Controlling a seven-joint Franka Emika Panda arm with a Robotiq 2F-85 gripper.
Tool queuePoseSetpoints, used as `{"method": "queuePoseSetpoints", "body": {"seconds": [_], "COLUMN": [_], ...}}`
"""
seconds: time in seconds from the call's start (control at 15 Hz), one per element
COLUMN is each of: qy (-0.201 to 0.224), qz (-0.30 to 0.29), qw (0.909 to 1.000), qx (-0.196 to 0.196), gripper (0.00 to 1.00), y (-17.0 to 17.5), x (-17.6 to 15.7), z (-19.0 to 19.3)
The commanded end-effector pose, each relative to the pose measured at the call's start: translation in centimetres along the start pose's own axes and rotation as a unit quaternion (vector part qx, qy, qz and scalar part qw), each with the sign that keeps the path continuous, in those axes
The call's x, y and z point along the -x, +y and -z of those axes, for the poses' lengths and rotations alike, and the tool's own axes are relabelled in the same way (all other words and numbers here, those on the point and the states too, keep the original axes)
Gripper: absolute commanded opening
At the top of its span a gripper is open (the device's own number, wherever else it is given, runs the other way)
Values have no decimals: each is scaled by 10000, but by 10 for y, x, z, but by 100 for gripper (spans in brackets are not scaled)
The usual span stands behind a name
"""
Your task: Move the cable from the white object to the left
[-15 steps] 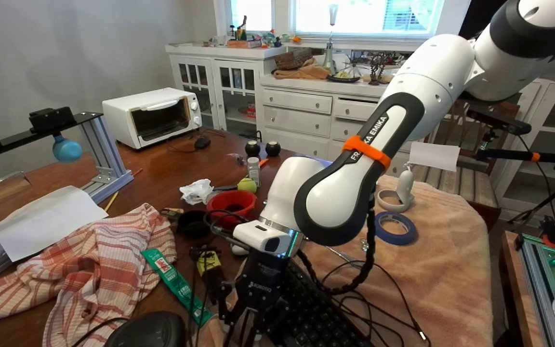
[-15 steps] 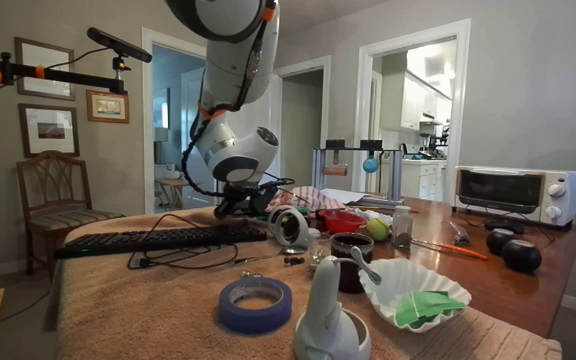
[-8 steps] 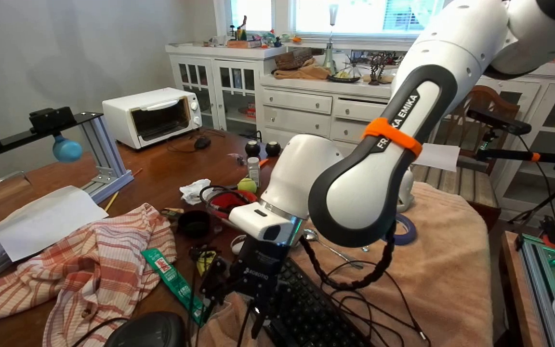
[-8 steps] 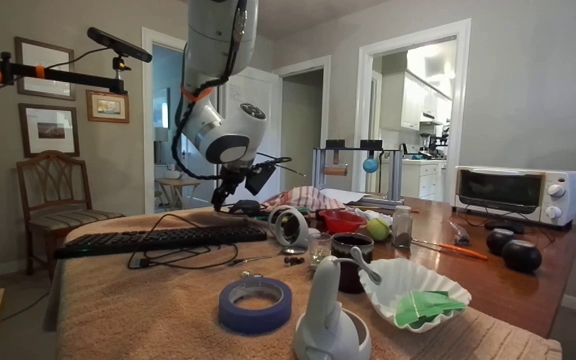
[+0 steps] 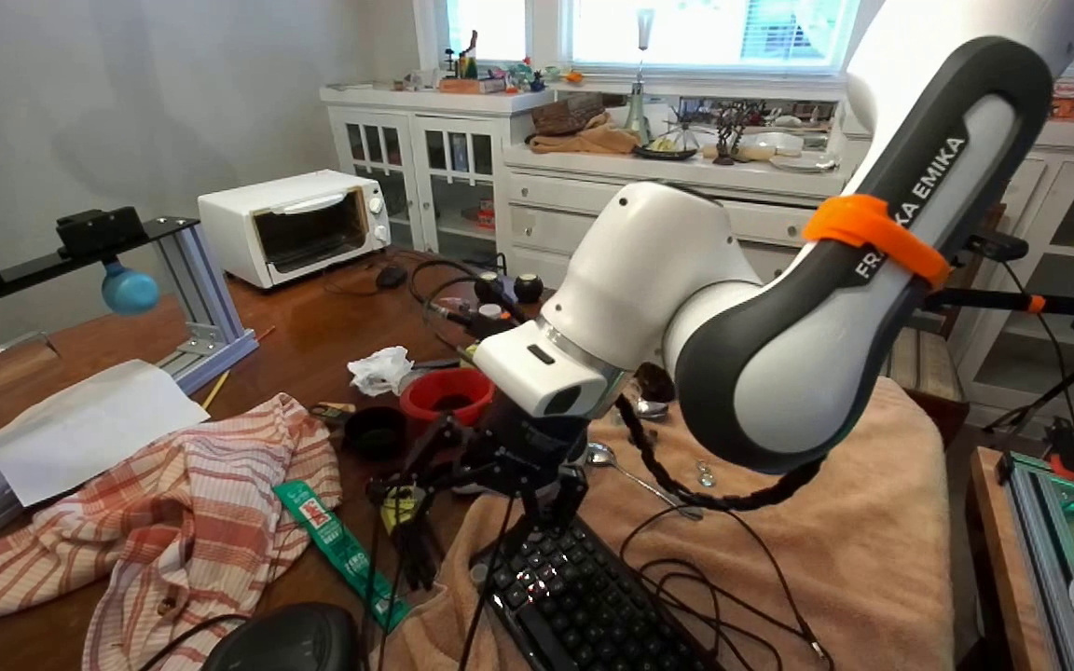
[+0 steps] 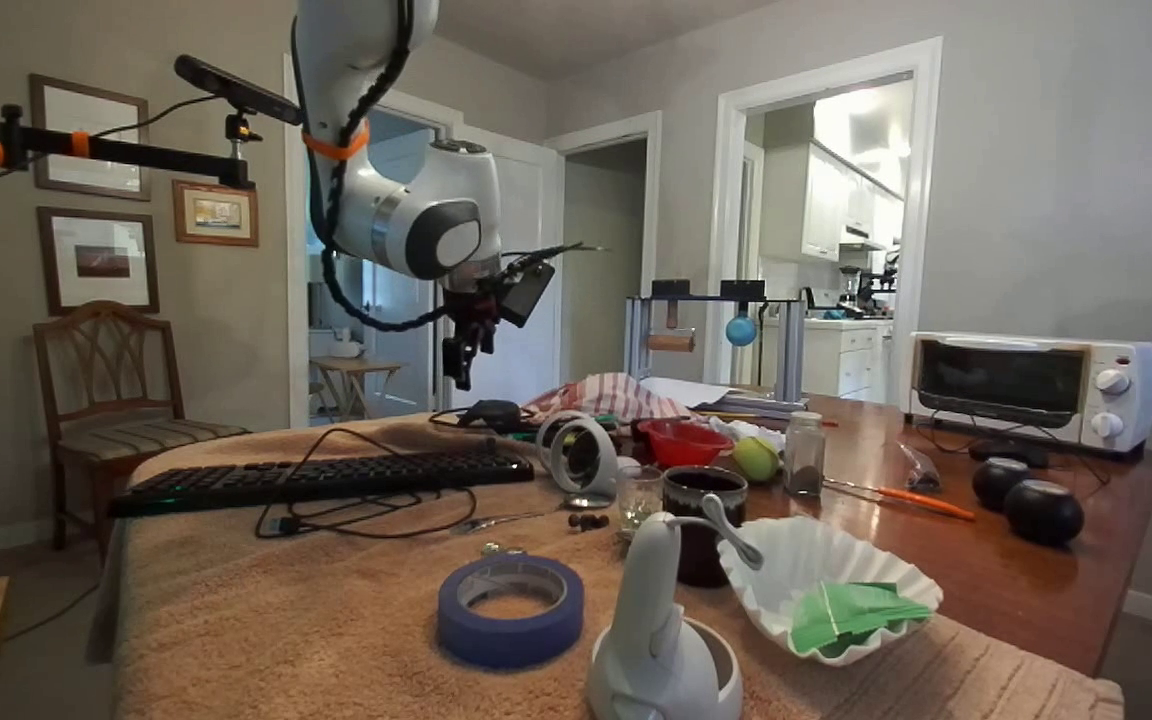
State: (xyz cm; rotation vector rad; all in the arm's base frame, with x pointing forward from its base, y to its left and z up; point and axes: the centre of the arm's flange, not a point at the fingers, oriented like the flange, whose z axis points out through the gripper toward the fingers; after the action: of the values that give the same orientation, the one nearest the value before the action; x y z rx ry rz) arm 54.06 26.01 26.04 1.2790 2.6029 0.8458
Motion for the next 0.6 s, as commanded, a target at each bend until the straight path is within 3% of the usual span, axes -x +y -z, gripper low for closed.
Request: {"method": "queuePoseSetpoints", "body": {"seconds": [0.0,0.27,0.53], "qy": [-715,-1188,-1493], "qz": [28,146,662], "qw": [9972,9917,9859], "qx": [194,464,369], "gripper": [100,100,100], "y": [-5,2,5], "x": [-6,7,26], "z": [36,67,88]}}
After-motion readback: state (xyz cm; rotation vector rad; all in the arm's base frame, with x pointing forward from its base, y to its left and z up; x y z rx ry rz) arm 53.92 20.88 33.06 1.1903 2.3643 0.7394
